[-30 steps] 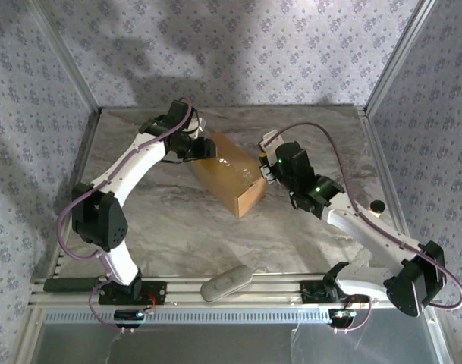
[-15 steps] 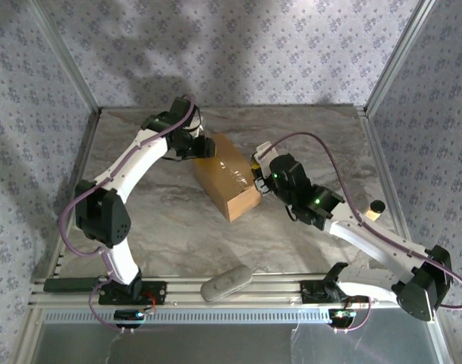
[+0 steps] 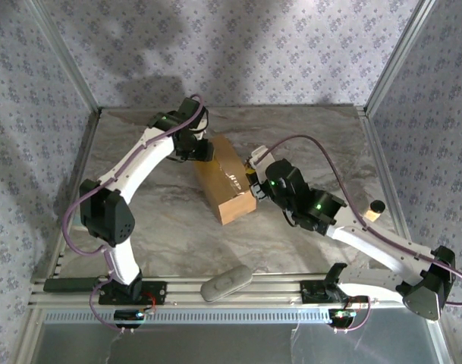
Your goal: Unpack the express box
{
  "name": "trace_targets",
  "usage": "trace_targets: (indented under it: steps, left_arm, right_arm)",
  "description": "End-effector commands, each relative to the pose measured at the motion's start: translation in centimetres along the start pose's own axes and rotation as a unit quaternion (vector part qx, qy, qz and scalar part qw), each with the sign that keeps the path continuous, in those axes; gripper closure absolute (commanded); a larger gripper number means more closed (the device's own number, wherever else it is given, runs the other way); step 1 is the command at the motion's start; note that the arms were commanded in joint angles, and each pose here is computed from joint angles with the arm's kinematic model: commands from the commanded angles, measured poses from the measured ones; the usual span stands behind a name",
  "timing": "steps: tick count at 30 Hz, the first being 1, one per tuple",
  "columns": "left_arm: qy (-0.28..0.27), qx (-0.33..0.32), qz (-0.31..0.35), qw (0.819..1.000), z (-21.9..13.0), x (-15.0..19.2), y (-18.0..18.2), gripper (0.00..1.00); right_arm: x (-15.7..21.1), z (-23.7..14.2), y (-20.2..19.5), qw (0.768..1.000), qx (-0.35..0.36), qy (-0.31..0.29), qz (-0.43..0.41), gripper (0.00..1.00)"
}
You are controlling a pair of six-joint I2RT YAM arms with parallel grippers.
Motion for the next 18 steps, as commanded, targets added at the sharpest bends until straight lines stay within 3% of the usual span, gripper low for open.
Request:
trace_targets:
  steps: [1, 18]
  left_arm:
    - [0.006, -0.032, 0.020, 0.999, -0.1, 0.1, 0.3, 0.55]
    - [0.055, -0.056, 0.029, 0.997, 3.4, 1.3, -0.1, 0.57]
  right_arm:
    - [-2.5, -1.4, -0.1, 0.999, -0.009, -0.043, 0.005, 1.00]
    - [-2.3, 0.0, 2.9, 0.997, -0.055, -0.049, 0.018, 1.00]
Point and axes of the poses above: each hand's point on the last joint's axis, 136 mm out from that joint toward the fingers, its own z axis out along the fingers, its own y axis along the line the jaws close on, x = y × z, the point moved 7 cm from there along -z, back along the fingers, and after that the axes turned 11 degrees about -z, right-handed, at the moved point
